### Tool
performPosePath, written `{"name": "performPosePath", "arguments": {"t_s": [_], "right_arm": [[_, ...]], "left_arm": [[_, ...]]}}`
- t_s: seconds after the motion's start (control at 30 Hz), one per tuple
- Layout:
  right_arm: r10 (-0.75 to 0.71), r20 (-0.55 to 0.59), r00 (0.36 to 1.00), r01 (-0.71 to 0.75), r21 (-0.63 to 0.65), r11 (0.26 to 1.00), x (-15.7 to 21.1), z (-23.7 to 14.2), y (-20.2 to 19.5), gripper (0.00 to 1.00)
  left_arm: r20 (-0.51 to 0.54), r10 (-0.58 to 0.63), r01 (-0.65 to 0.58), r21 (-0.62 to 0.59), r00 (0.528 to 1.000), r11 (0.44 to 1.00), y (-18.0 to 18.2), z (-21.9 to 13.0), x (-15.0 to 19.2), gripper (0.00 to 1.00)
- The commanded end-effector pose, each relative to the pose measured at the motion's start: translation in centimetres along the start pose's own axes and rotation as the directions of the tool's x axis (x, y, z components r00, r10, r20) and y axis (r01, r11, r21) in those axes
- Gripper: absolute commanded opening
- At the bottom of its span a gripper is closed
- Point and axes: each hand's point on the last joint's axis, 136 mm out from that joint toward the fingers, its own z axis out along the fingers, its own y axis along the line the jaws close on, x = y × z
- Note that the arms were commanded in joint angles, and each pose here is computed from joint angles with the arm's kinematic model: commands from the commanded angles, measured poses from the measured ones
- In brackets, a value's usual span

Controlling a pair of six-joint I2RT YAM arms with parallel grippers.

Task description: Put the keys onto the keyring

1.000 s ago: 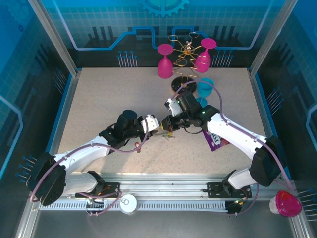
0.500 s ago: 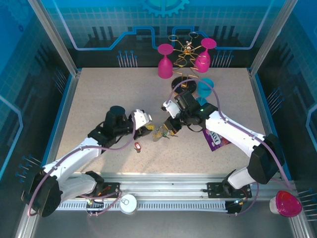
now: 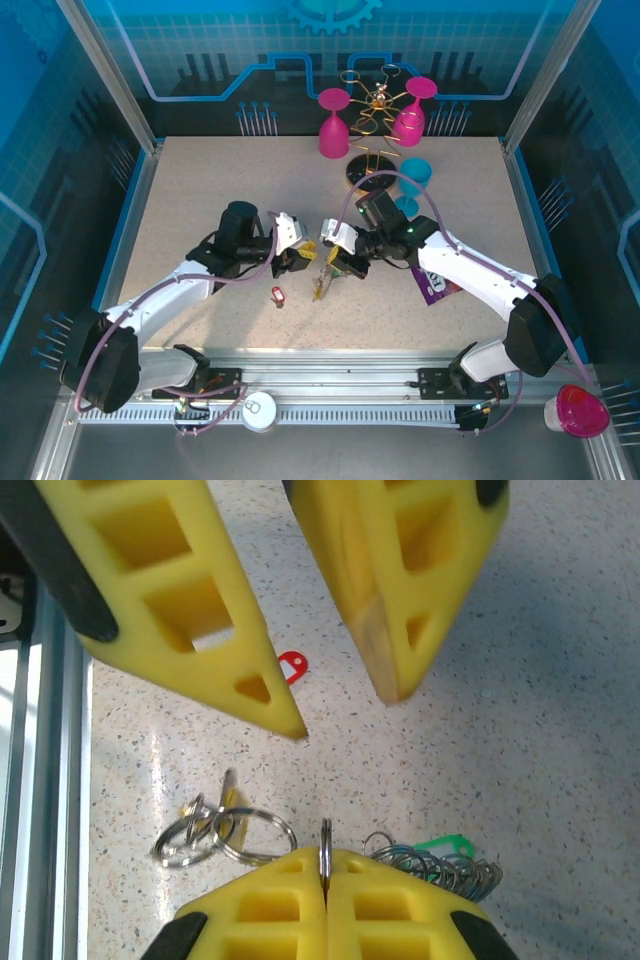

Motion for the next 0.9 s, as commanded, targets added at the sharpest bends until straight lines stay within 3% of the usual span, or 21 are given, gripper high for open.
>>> {"name": "performPosePath", "arguments": {"t_s": [0.0, 0.2, 0.87], "right_arm": [[-0.082, 0.062, 0.995, 0.084, -0.028, 0.996, -1.0, -0.8, 0.7, 0.00], [-0.088, 0.077, 0.993, 0.092, -0.049, 0.995, -1.3, -0.8, 1.0, 0.00], [-0.140, 0.117, 0.983, 0.152, -0.101, 0.983, -2.6, -0.1, 2.1, 0.00]], "left_arm": [[0.073, 0.037, -0.046, 0.118, 0.997, 0.992, -1.4, 0.0, -1.8, 0.26], [0.071, 0.018, -0.031, 0.191, 0.997, 0.981, -2.3, 0.5, -0.9, 0.25], [0.012, 0.010, -0.012, 0.204, 1.000, 0.979, -2.0, 1.2, 0.6, 0.15]]}}
